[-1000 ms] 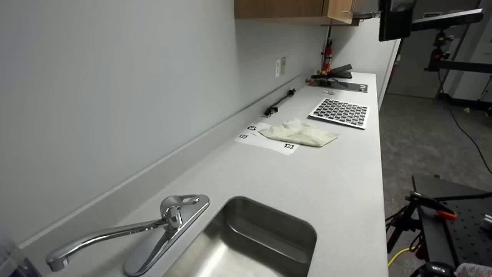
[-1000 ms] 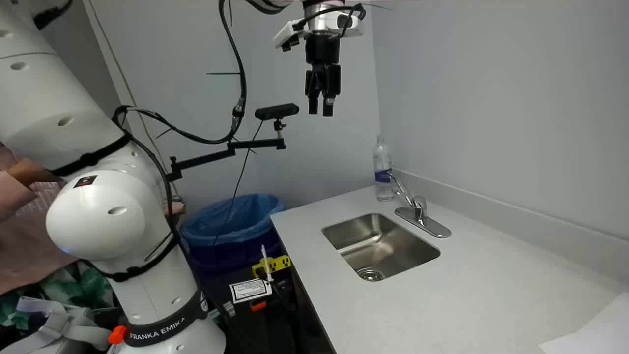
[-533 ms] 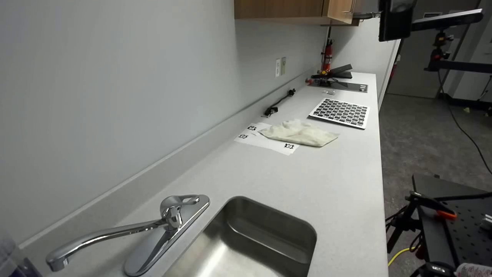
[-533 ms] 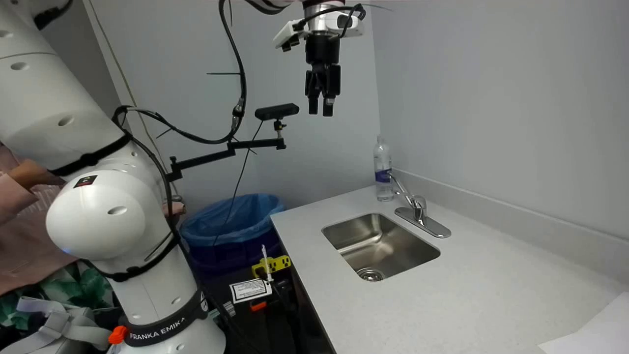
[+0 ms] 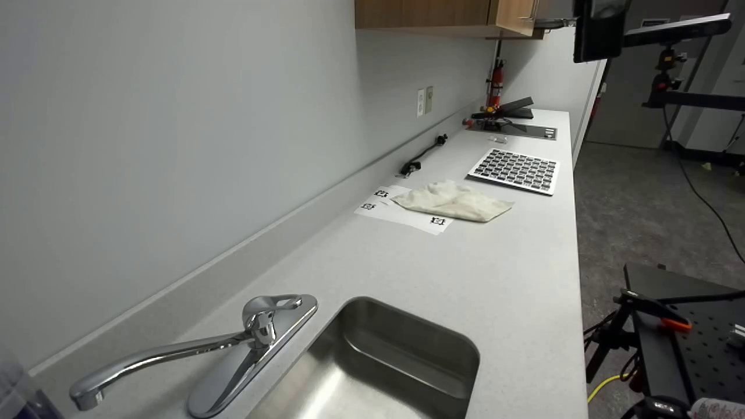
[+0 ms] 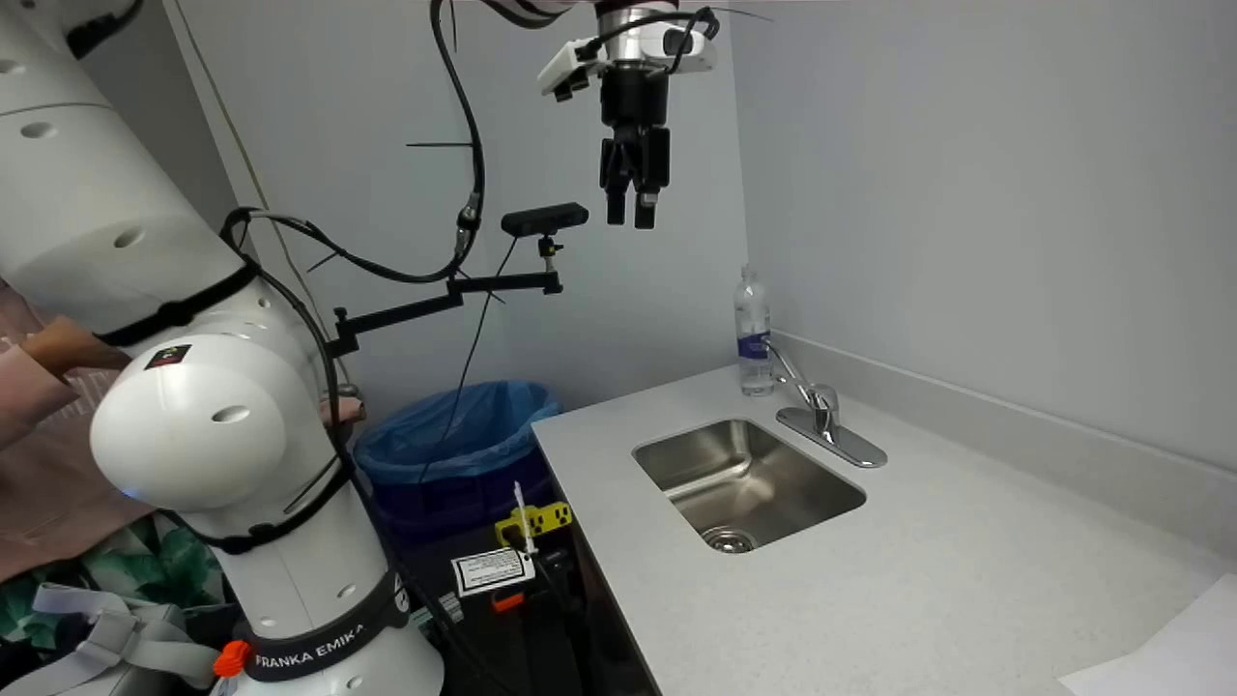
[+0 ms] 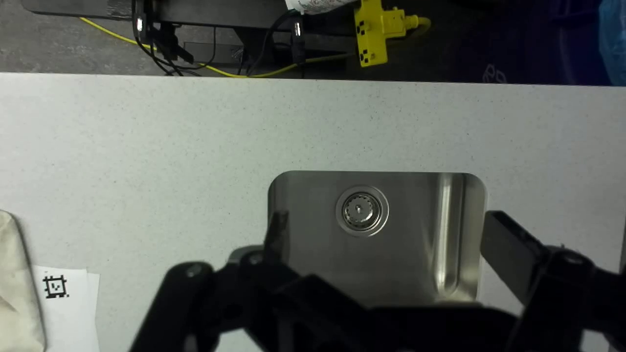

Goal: Turn the tap nozzle from the left to the middle

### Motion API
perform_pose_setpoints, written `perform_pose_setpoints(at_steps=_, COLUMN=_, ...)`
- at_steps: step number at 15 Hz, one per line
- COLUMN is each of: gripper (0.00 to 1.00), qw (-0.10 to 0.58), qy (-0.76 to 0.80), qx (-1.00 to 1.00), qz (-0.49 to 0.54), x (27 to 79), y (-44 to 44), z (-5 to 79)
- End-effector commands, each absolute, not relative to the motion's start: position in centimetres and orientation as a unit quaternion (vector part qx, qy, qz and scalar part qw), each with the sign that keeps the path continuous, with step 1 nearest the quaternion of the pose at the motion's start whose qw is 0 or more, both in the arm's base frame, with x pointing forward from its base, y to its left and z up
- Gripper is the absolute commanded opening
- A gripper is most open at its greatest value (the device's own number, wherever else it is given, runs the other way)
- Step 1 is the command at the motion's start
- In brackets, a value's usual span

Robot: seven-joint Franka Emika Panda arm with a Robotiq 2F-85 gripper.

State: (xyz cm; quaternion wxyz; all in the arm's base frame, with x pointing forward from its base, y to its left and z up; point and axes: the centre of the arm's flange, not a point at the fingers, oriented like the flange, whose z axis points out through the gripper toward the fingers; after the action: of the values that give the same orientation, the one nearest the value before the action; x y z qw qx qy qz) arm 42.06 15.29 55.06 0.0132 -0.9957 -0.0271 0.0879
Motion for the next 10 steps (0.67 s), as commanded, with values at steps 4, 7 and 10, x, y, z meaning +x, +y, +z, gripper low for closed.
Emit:
perform_pose_setpoints(at_steps=4, gripper=1.00, qw=0.013, qy=-0.027, qx=-0.996, qz=0.088, x=42.06, y=15.29, z=55.06)
perform_pose_setpoints(at_steps=7, gripper=1.00, qw=0.013, qy=-0.027, qx=-0.996, qz=0.088, x=42.06, y=15.29, z=55.06)
perform_pose_setpoints(at_steps=10, gripper=1.00, qw=0.012, qy=-0.030, qx=-0.996, qz=0.085, x=42.35, y=15.25, z=55.07)
